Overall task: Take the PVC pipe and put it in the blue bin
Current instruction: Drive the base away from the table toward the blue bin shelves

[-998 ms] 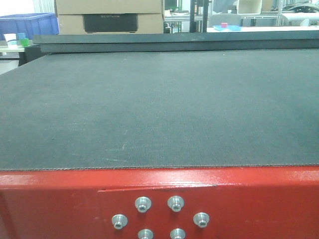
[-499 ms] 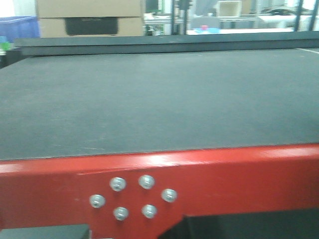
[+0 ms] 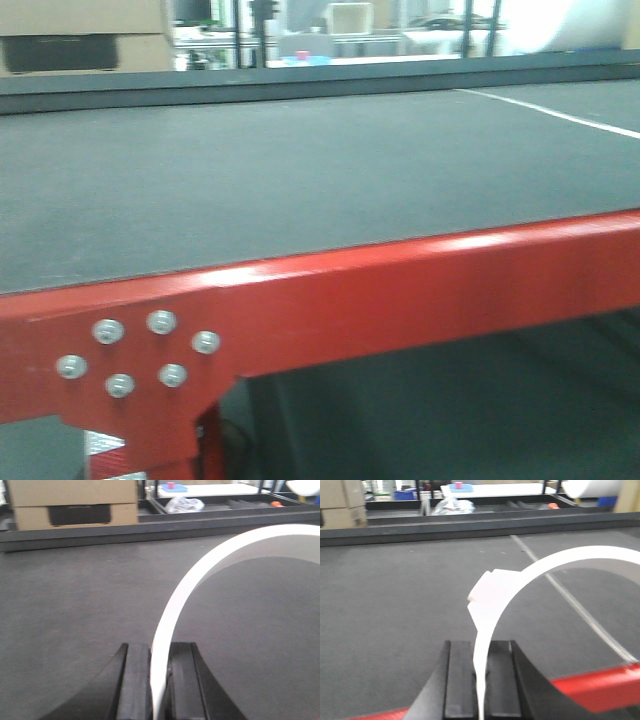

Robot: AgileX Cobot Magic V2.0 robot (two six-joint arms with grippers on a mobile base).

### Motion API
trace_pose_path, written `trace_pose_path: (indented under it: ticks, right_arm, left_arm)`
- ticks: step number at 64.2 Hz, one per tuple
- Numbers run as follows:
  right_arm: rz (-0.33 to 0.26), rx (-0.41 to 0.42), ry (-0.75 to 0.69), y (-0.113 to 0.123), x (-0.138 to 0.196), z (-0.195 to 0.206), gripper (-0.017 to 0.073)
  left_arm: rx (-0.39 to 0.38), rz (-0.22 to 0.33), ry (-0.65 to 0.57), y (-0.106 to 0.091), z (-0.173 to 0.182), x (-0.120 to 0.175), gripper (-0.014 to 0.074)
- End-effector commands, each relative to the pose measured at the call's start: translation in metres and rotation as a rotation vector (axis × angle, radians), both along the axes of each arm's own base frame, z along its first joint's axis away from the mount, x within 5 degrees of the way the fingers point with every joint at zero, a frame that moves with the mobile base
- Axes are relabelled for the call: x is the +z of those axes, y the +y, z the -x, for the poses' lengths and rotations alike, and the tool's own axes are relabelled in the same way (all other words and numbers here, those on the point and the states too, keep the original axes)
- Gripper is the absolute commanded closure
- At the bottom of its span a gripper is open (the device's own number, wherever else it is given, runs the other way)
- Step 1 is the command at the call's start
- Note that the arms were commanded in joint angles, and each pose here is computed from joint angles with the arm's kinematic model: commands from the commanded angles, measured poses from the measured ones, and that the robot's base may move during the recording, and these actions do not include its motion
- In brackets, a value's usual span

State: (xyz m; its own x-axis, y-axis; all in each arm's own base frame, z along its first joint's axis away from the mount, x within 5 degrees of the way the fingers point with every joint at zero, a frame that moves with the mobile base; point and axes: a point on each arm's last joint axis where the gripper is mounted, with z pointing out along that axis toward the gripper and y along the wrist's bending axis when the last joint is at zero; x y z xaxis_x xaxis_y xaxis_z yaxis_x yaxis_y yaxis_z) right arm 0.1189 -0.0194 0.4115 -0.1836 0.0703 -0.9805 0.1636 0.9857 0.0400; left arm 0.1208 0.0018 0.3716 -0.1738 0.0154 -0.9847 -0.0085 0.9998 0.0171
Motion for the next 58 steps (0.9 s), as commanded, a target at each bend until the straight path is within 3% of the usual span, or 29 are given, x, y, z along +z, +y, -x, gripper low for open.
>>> trace_pose_path:
  ticks: [1, 58]
  right_arm:
    - [0.015, 0.0, -0.034, 0.0002, 0.0034, 0.0017, 0.0727]
    - [0.015, 0.0, -0.037, 0.0002, 0.0037, 0.0017, 0.0727]
  left_arm:
    - [0.006, 0.011, -0.032, 0.0005, 0.0008, 0.0028, 0.0704]
    - [0.006, 0.011, -0.032, 0.0005, 0.0008, 0.0028, 0.0704]
